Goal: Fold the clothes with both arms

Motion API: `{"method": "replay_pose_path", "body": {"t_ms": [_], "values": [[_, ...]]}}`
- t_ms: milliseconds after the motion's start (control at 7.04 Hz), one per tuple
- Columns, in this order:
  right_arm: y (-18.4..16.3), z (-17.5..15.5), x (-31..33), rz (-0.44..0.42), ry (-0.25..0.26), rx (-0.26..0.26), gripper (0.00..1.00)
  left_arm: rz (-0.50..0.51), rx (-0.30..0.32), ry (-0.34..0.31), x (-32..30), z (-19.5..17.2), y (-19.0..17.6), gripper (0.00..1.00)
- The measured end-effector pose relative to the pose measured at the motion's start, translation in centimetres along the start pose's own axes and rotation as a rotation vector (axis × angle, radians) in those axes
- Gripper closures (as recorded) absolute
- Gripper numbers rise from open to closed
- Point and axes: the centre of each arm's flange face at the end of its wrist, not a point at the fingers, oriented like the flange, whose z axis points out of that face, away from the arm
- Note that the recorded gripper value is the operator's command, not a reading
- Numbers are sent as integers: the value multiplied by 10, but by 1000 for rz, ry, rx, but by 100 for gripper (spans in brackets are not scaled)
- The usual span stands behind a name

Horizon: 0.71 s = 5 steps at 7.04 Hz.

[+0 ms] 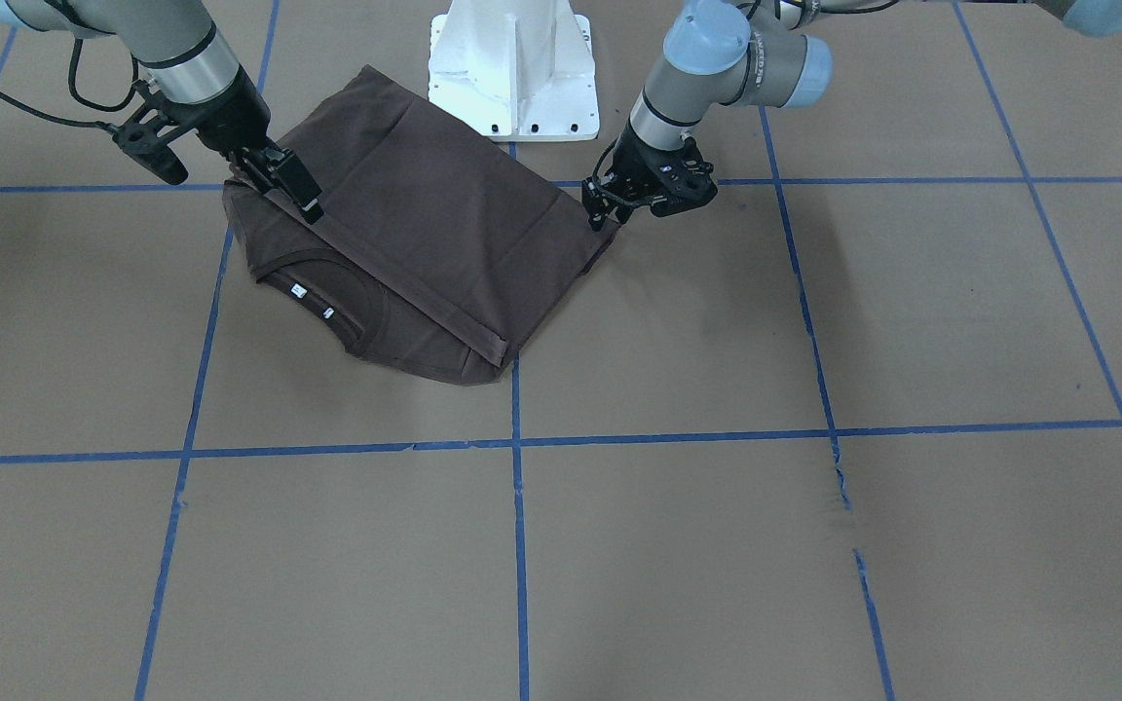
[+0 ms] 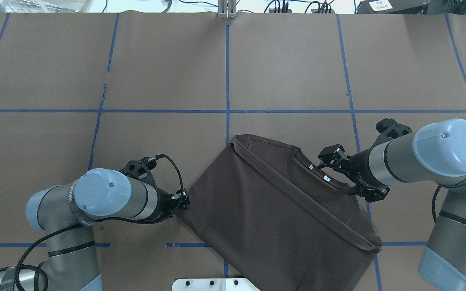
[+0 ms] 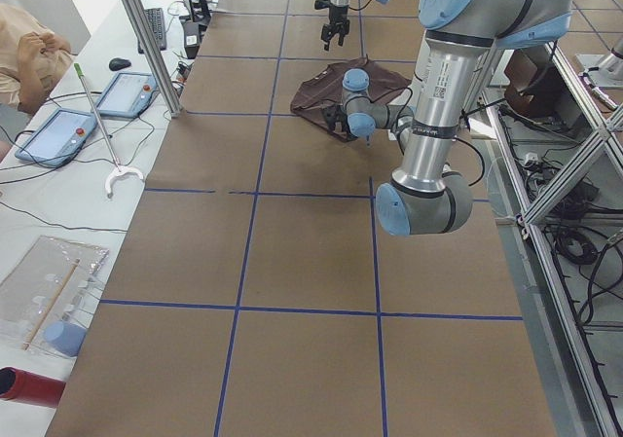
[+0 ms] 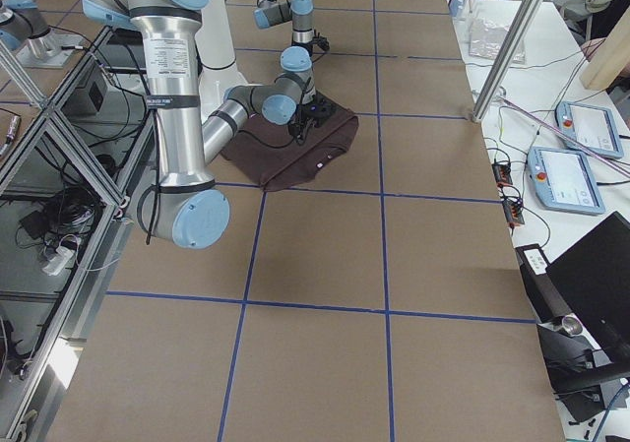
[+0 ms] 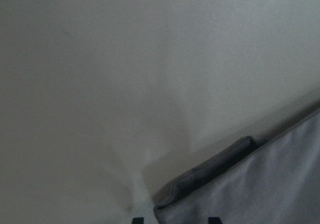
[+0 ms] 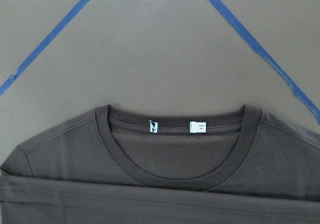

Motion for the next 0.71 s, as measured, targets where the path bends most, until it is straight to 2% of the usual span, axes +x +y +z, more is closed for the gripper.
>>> {"method": "replay_pose_path", "body": {"t_ms": [142, 710], "values": [[0, 1, 0, -1, 2, 0, 0, -1, 7, -3, 0, 3, -1, 100], [2, 9, -2, -3, 11, -2, 0, 15, 35, 27, 1, -17, -7, 100]]}}
